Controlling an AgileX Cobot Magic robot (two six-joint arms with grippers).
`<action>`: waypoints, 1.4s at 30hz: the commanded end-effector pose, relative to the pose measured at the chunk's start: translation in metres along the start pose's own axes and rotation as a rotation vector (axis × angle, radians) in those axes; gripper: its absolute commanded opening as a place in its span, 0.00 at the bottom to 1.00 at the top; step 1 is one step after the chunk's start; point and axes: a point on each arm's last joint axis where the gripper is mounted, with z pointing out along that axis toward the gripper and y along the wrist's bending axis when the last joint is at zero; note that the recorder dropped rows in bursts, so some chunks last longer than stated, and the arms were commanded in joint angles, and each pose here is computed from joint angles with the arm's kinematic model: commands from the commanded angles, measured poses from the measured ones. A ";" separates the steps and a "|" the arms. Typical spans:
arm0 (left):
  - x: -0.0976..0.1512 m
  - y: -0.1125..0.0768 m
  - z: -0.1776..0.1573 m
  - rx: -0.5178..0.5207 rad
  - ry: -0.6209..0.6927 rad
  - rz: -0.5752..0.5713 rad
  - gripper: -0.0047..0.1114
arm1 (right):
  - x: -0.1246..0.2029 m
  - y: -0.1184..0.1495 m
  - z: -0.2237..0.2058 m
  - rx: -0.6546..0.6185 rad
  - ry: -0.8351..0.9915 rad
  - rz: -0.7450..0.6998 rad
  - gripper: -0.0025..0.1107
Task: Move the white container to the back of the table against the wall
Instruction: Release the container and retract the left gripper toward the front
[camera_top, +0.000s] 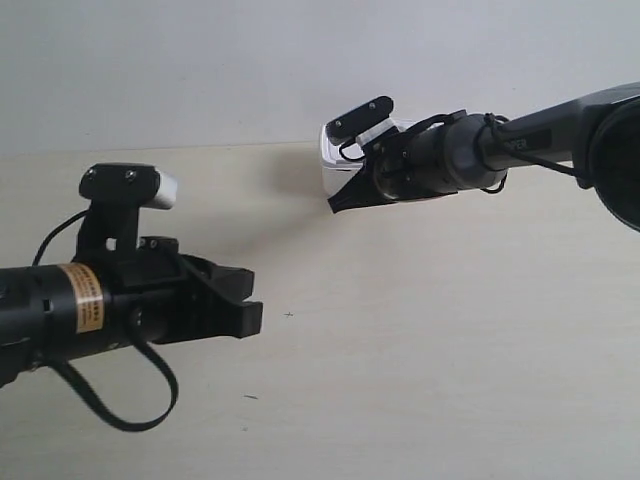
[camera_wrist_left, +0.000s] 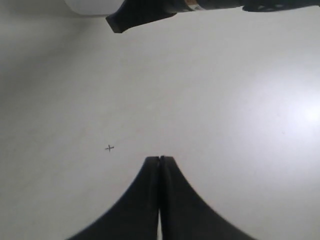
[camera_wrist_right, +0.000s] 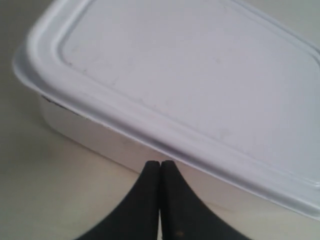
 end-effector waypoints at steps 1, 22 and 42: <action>0.010 0.000 -0.019 0.010 -0.017 -0.019 0.04 | 0.000 -0.005 0.003 0.038 0.004 -0.033 0.02; 0.049 0.007 -0.088 0.033 -0.094 -0.059 0.04 | -0.005 -0.008 0.021 0.074 -0.001 -0.024 0.02; 0.094 0.020 -0.117 0.023 -0.084 -0.156 0.04 | -0.010 -0.025 0.027 0.065 -0.022 0.002 0.02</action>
